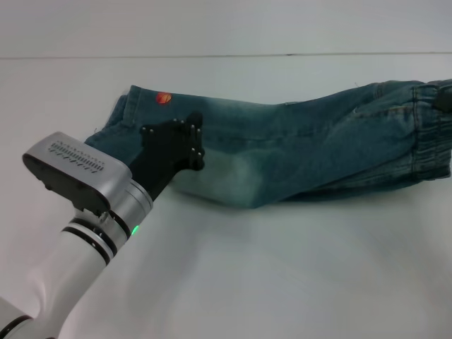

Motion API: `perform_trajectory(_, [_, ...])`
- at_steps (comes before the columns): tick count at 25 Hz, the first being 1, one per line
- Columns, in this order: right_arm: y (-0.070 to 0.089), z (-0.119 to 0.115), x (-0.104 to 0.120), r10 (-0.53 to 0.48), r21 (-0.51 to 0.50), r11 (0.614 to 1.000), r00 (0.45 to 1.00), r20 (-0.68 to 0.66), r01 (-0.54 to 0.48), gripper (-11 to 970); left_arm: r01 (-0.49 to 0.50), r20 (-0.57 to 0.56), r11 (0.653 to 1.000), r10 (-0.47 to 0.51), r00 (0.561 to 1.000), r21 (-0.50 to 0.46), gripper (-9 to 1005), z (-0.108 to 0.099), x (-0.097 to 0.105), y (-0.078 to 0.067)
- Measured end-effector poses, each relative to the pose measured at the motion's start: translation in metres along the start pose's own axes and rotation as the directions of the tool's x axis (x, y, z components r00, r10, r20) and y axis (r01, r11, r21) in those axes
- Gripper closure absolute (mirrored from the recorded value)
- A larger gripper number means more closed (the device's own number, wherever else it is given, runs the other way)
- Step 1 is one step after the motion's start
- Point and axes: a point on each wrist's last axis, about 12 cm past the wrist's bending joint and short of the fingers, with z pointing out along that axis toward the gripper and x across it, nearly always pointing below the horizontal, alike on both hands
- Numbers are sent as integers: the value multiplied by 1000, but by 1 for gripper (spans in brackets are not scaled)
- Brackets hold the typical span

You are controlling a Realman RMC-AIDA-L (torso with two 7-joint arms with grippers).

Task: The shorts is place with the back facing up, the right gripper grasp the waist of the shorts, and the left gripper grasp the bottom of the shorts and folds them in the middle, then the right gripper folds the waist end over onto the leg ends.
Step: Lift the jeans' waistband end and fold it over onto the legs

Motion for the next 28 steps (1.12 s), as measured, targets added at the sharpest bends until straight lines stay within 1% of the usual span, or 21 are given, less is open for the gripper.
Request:
perform_trajectory(7, [10,-2,-3,-8,-41,999,1000,-29,7,845,10,-66,1000,-8,998,27,996,3,6,-8])
perform_trajectory(12, [18,-10,-5,-30,-73,997,999,-45,27,845,-7,-91,998,12,996,57,995,4,9,-15])
perform_trajectory(15, [26,-6,-9,-44,-129,991,998,-38,39,845,-7,-104,998,14,994,58,995,4,10,-15])
perform_trajectory(18, [37,11,-16,-64,-195,979,997,-39,55,844,-8,-114,998,14,993,59,995,4,11,-16])
perform_trajectory(20, [47,29,-21,-85,-238,969,995,-48,71,844,-7,-116,998,14,993,60,995,4,11,-16])
perform_trajectory(23, [64,62,-29,-128,-300,949,988,-82,98,844,-2,-119,998,10,993,65,996,4,12,-18])
perform_trajectory(28, [88,111,-34,-208,-331,932,965,-158,146,844,5,-122,998,3,992,70,996,3,13,-20])
